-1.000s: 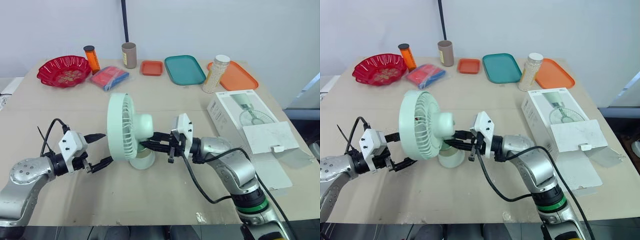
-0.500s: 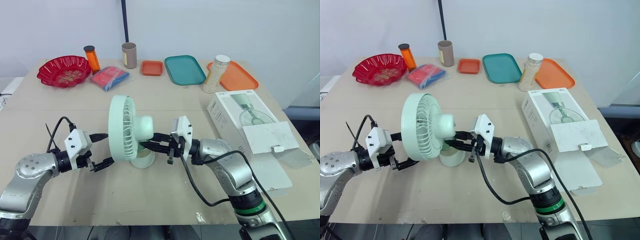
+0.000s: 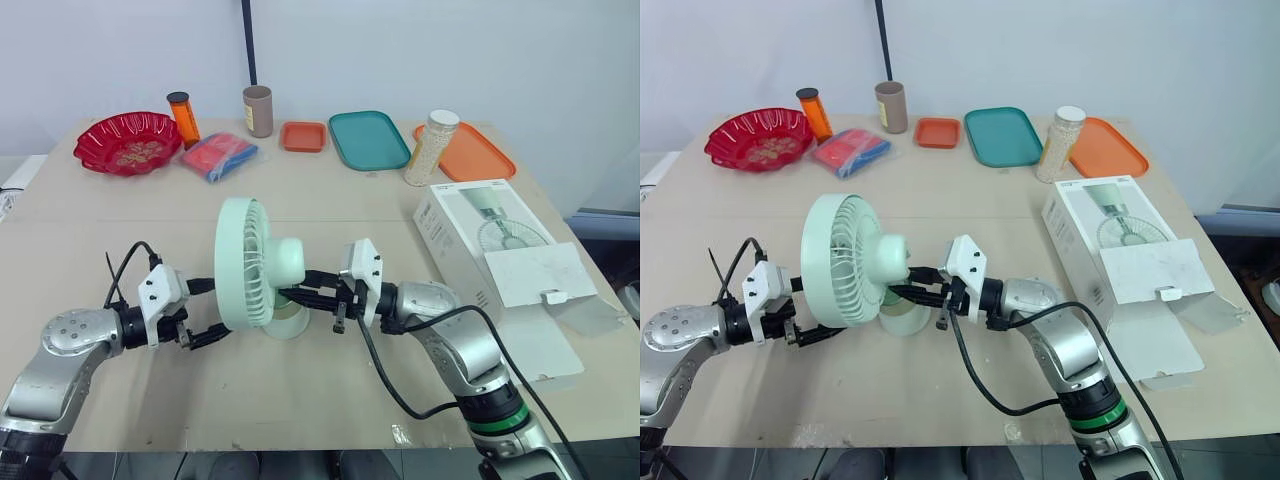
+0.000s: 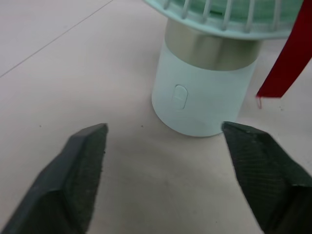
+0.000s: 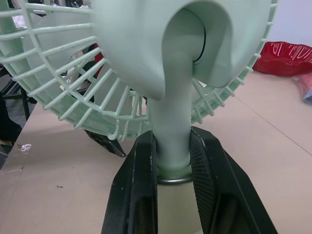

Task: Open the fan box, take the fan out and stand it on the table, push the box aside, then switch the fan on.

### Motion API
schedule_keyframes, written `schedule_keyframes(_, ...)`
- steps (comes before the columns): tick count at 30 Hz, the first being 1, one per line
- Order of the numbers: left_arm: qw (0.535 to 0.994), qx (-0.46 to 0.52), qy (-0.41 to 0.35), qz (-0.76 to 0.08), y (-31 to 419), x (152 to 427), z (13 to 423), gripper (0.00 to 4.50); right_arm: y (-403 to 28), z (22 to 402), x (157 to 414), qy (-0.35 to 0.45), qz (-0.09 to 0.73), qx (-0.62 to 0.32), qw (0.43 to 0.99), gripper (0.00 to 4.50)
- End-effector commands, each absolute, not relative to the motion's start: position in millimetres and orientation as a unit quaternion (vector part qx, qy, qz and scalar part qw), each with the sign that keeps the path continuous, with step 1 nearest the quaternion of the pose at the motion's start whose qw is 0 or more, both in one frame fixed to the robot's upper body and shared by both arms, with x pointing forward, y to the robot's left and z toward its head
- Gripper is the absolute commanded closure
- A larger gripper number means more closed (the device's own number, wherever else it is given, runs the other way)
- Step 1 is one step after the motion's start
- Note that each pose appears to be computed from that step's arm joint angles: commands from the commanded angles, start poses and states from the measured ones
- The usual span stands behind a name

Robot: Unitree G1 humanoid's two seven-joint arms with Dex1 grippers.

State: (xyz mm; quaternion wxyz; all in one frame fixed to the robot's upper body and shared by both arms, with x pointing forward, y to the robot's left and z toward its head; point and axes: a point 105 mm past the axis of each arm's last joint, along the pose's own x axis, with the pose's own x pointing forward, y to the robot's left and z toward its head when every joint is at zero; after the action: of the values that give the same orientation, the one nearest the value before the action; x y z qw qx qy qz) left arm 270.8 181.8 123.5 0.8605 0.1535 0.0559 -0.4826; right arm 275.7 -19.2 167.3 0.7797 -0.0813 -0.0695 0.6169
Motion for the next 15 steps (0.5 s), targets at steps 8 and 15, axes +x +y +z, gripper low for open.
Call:
schedule_keyframes(8, 0.862, 0.158, 0.027, -0.482, 175.8, 282.3, 129.8, 4.37, -16.7, 178.7, 267.8, -0.088, 0.625, -0.077, 0.772, 3.92)
schedule_keyframes(15, 0.854, 0.152, 0.031, -0.496, 162.1, 282.6, 123.8, 4.46, -16.0, 180.0, 268.2, -0.085, 0.629, -0.08, 0.768, 3.92)
